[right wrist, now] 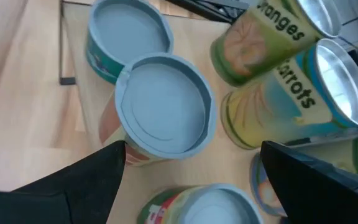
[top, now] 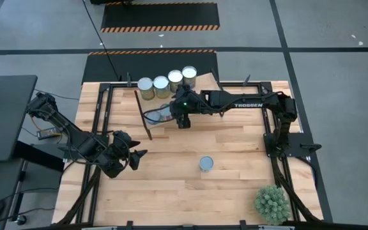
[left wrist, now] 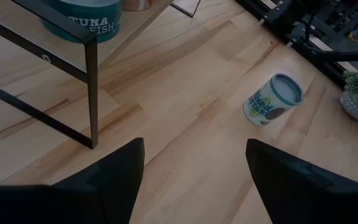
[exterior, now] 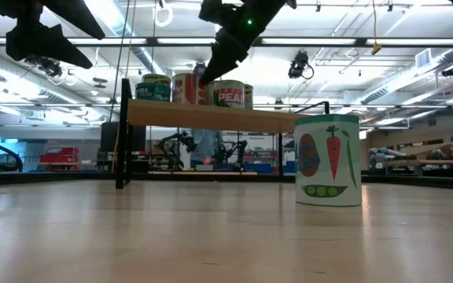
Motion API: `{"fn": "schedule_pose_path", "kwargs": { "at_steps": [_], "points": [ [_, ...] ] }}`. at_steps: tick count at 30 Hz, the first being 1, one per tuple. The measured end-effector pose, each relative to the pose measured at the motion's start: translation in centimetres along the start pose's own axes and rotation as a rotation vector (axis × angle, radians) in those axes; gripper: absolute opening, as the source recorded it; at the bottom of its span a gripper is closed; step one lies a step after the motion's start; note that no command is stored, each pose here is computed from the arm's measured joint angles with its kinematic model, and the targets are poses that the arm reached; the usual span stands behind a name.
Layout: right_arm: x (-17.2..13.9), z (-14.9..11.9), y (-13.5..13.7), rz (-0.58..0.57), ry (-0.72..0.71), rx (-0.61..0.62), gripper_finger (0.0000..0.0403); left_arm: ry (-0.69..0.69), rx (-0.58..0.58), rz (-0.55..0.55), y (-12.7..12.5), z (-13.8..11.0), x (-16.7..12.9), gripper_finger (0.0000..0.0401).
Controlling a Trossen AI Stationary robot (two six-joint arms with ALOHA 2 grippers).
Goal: Pick and place cans onto a shelf
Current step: Put the mixed vegetables can on the shelf
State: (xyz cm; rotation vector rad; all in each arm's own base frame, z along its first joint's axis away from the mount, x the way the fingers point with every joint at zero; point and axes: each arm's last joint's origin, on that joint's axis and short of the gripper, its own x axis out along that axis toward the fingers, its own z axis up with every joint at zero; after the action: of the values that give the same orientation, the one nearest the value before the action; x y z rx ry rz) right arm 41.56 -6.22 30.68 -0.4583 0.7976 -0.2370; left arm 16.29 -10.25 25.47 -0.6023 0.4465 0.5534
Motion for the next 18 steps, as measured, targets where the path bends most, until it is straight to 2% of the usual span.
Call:
{"fn": "schedule_pose_path", "kwargs": {
  "at_steps": [7, 11, 18],
  "points": [
    [-0.1, 0.2, 0.3, -0.009, -0.007, -0.001, 0.0374, 0.010, -0.002, -0.003, 0.0, 0.0, 0.0, 0.0286],
    [-1.3, 1.3, 0.8, -0.031, -0.005, -0.004, 0.0374, 0.050, -0.017, -0.014, -0.1, -0.1, 0.0, 0.0286],
    [-3.5, 2.2, 0.5, 0.043, 0.057, 0.102, 0.0374, 0.089, -0.027, -0.025, -0.1, -0.3, -0.1, 0.0286]
  ]
}}
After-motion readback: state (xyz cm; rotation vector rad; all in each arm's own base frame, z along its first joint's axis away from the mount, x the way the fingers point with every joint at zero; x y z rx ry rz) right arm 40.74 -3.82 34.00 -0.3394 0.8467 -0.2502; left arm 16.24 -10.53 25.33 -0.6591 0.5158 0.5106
